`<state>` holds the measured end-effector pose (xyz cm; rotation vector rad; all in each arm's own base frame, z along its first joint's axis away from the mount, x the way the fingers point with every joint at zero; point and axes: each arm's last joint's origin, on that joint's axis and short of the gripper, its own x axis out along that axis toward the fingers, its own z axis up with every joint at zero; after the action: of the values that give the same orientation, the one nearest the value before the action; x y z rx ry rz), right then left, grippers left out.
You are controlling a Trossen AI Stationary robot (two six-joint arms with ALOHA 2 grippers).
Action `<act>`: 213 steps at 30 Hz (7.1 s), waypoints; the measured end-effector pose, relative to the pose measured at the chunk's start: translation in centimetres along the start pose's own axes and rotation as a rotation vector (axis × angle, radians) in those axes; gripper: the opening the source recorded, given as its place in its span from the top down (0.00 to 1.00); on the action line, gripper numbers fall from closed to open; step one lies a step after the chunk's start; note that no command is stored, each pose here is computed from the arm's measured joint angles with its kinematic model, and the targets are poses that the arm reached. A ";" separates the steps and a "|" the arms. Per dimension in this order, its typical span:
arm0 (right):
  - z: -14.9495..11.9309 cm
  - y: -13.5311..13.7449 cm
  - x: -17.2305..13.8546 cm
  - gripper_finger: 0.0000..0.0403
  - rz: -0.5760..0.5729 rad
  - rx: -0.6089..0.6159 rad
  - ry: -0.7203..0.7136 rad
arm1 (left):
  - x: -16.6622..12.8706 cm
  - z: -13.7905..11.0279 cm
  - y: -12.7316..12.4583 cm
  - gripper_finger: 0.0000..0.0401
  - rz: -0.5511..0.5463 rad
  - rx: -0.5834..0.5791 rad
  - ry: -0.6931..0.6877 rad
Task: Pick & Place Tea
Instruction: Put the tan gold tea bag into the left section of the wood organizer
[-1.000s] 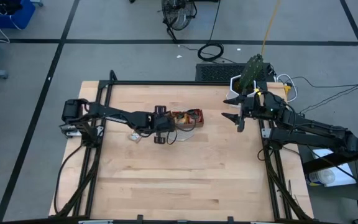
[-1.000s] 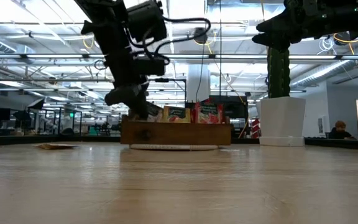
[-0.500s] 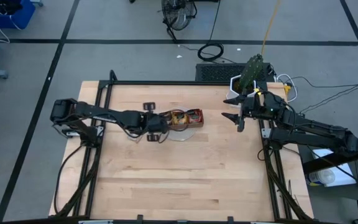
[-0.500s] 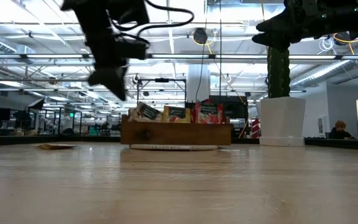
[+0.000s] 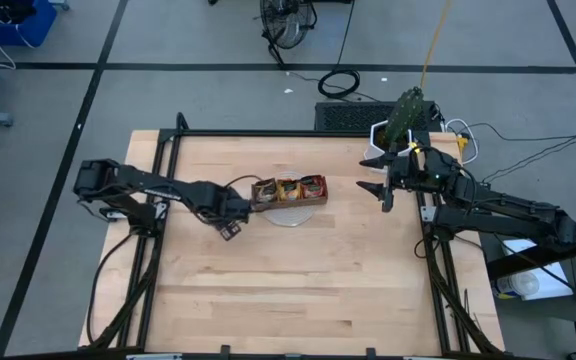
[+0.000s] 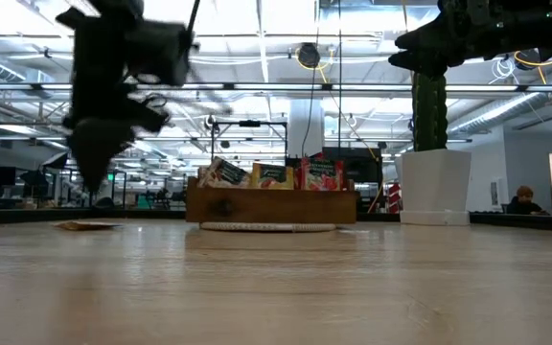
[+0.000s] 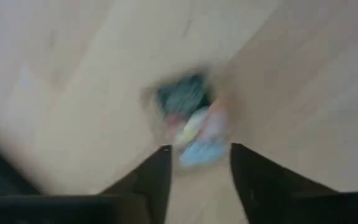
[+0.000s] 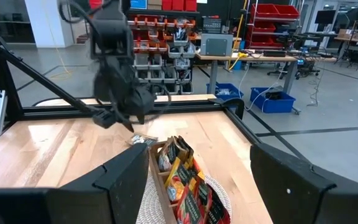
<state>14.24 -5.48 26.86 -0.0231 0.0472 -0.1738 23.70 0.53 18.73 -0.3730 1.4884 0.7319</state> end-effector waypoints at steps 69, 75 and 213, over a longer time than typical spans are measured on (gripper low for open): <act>0.0 0.0 0.0 0.35 0.002 0.001 0.003 | 4.0 0.5 1.8 0.96 -0.136 -0.183 -0.179; 0.0 0.0 0.0 0.35 0.002 0.000 0.001 | 3.0 -0.1 0.9 0.99 -0.147 -0.165 -0.240; -0.2 0.0 0.3 0.35 0.005 0.056 0.012 | 3.2 6.2 -5.5 0.47 0.063 -0.364 -1.006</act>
<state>14.49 -5.55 26.67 0.0335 0.0546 -0.1705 31.72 1.13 14.96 -0.1720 0.4186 1.0362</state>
